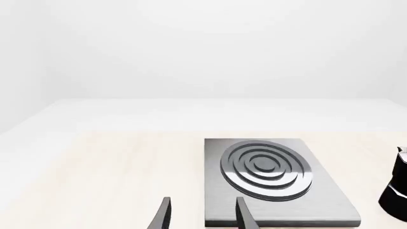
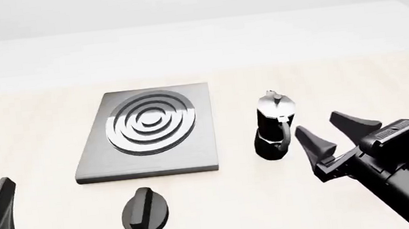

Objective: Put the moka pot on the stove.

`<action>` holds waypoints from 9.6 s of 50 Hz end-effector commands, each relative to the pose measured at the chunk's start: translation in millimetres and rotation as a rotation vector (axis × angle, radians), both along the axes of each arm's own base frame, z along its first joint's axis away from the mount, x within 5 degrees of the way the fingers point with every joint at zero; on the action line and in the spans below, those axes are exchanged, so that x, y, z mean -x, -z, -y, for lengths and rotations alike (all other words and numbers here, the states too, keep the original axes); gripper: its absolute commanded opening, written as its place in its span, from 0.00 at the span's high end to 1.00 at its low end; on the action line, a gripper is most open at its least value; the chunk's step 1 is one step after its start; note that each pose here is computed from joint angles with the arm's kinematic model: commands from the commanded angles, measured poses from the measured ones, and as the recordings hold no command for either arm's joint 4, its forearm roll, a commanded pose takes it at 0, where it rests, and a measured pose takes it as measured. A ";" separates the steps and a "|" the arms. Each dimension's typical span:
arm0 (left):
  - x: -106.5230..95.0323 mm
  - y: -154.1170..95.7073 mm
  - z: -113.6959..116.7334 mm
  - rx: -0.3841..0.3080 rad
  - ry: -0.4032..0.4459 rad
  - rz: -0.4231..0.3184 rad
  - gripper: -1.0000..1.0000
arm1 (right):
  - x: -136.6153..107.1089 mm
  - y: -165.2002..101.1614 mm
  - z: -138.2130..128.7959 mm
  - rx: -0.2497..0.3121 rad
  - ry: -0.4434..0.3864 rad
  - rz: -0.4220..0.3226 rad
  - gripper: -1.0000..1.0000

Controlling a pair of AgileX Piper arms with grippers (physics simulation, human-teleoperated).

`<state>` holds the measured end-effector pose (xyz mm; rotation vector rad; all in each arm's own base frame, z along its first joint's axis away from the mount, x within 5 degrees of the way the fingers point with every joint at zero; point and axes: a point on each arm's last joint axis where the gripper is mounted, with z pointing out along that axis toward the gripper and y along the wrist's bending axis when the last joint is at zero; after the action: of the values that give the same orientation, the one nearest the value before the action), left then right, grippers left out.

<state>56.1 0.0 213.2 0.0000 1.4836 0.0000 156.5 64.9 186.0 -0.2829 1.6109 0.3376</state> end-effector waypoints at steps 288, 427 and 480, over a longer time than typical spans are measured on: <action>0.0 0.0 0.0 0.000 0.000 0.000 0.00 | -86.0 -70.2 -92.4 0.058 -0.184 0.110 1.00; 0.0 0.0 0.0 0.000 0.000 0.000 0.00 | -172.7 1.3 -238.4 0.020 -0.353 0.077 1.00; 0.0 0.0 0.0 0.000 0.000 0.000 0.00 | -177.1 23.9 -245.3 0.050 -0.359 0.020 1.00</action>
<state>56.1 0.0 213.2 0.0000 1.4836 0.0000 332.2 308.2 158.7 -0.6221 1.5563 0.5590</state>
